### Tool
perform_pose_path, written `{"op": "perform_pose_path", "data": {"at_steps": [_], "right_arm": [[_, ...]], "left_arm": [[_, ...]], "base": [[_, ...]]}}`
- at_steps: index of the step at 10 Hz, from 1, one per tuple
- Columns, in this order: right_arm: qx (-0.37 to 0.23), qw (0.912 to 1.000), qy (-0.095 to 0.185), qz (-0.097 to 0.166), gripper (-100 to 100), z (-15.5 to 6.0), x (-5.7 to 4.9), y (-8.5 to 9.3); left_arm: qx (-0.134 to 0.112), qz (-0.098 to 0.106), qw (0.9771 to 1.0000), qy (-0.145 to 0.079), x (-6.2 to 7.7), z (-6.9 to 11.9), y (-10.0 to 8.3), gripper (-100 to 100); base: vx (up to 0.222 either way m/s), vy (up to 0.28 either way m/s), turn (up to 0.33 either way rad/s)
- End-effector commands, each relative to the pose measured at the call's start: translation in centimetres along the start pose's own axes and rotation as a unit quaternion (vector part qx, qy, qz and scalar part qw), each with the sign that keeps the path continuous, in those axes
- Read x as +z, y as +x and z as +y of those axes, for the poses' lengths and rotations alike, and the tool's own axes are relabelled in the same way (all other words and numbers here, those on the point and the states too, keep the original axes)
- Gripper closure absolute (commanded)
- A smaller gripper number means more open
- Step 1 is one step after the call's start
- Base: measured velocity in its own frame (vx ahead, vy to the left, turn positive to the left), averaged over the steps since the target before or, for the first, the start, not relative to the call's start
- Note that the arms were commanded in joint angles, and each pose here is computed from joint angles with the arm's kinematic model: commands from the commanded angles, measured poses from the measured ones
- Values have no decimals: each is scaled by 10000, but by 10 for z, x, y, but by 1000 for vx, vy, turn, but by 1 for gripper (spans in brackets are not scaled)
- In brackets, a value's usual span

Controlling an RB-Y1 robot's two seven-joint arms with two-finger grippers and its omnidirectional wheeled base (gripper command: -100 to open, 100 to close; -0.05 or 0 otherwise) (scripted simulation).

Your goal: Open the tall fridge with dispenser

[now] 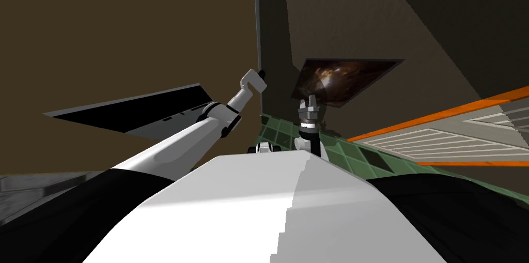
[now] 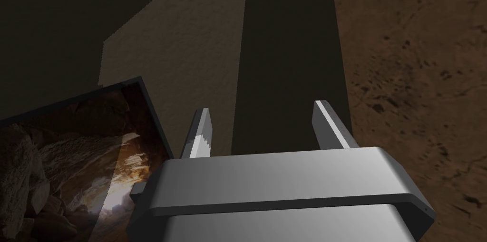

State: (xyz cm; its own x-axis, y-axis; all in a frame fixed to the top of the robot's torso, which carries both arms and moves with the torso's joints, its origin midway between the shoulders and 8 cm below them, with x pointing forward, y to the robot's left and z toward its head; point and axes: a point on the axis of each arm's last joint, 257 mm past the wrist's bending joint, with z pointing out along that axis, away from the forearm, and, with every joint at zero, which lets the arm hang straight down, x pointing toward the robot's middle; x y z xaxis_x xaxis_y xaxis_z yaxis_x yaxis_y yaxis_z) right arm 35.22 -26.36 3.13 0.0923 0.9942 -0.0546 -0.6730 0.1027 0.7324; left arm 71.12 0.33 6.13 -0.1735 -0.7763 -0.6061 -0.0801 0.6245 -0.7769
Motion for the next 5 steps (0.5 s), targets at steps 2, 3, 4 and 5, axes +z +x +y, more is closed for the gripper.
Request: {"op": "perform_pose_path", "data": {"at_steps": [2, 3, 4, 5], "right_arm": [[0, 10000, 0, 0, 0, 0, 0, 0], [0, 10000, 0, 0, 0, 0, 0, 0], [-1, 10000, 0, 0, 0, 0, 0, 0], [0, 10000, 0, 0, 0, 0, 0, 0]], "left_arm": [[-51, 278, 9993, 243, -9, -27, 33, 100], [-34, 389, 9987, 331, -14, -37, 46, 100], [-34, 389, 9987, 331, -14, -37, 46, 100], [-16, 499, 9979, 419, -20, -47, 59, 100]], "base": [[-82, 0, -37], [-131, 65, -54], [-107, 28, -106], [-82, -11, -38]]}}
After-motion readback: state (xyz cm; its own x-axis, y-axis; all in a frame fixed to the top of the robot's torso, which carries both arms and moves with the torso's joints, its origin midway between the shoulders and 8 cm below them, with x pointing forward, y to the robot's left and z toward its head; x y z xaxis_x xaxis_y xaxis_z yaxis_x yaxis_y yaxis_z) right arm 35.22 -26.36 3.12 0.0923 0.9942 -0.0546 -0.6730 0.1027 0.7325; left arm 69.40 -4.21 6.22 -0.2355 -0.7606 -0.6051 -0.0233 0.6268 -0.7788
